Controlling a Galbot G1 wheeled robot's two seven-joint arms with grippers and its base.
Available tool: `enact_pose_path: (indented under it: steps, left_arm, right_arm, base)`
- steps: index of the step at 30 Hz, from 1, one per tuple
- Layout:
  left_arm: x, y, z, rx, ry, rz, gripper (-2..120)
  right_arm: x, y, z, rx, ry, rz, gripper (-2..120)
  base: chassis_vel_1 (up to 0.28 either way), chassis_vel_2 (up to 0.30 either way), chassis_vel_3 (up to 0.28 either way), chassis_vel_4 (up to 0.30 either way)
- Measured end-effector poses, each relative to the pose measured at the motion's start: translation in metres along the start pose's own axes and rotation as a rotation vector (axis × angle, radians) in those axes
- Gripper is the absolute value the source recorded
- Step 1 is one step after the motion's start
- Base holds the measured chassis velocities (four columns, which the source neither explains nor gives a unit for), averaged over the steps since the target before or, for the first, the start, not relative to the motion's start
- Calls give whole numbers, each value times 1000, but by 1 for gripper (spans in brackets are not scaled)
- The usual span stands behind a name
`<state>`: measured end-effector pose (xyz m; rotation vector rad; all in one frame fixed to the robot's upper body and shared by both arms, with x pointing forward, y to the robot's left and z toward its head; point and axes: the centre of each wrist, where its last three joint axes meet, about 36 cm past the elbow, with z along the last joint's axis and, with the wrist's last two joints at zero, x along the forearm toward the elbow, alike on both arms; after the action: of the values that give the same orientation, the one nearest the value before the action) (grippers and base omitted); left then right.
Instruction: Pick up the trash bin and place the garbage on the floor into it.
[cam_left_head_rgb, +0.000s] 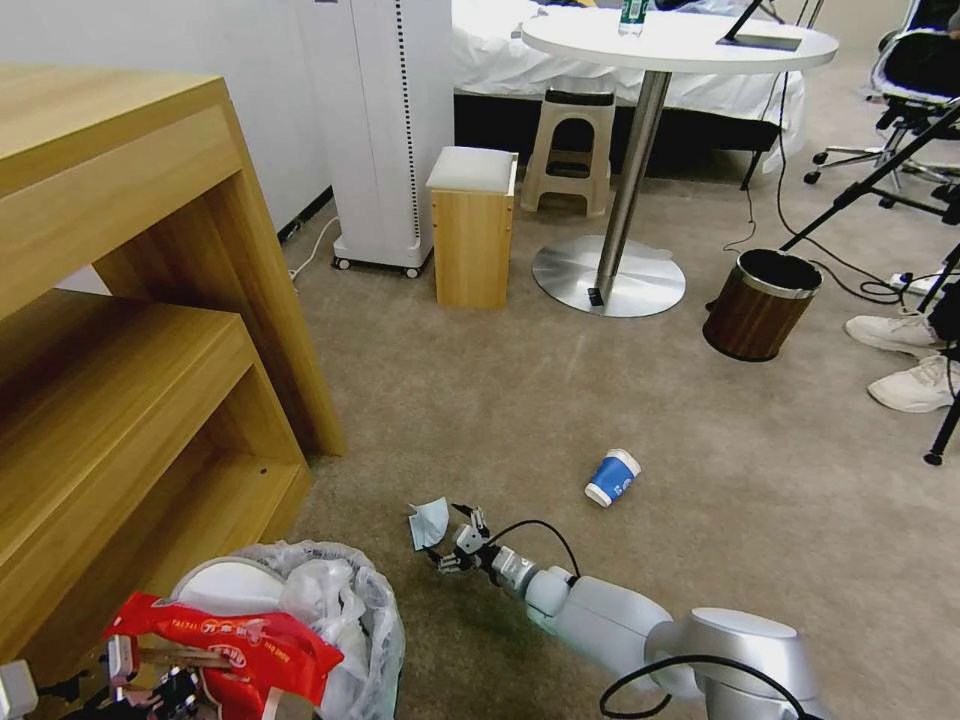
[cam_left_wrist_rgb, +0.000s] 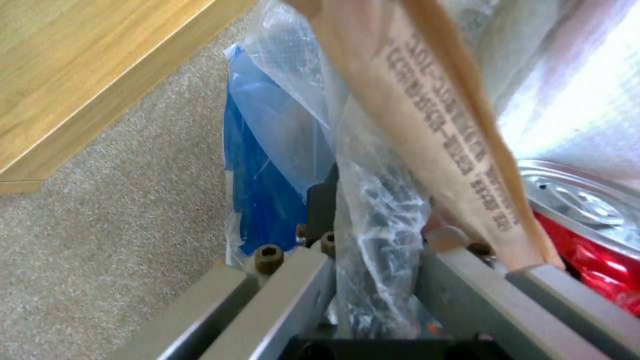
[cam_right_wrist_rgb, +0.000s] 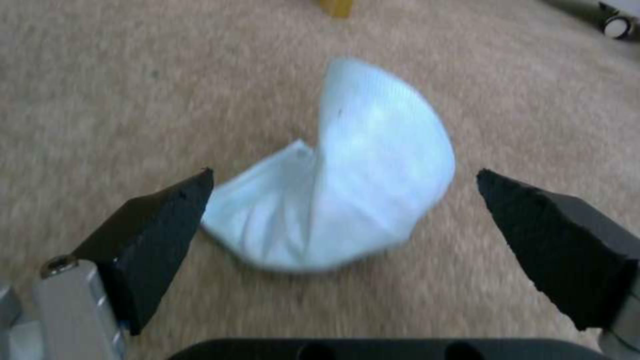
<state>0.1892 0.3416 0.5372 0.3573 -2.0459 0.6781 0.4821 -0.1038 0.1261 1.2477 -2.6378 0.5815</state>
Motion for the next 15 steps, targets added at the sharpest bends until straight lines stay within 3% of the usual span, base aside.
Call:
enact_pose_path:
  steps: [15]
  left_arm:
    - [-1,-1,1,2,2,7,0]
  right_arm:
    - [-9,-4,-9,-11,71,91,100]
  base:
    - [0,0,0,0]
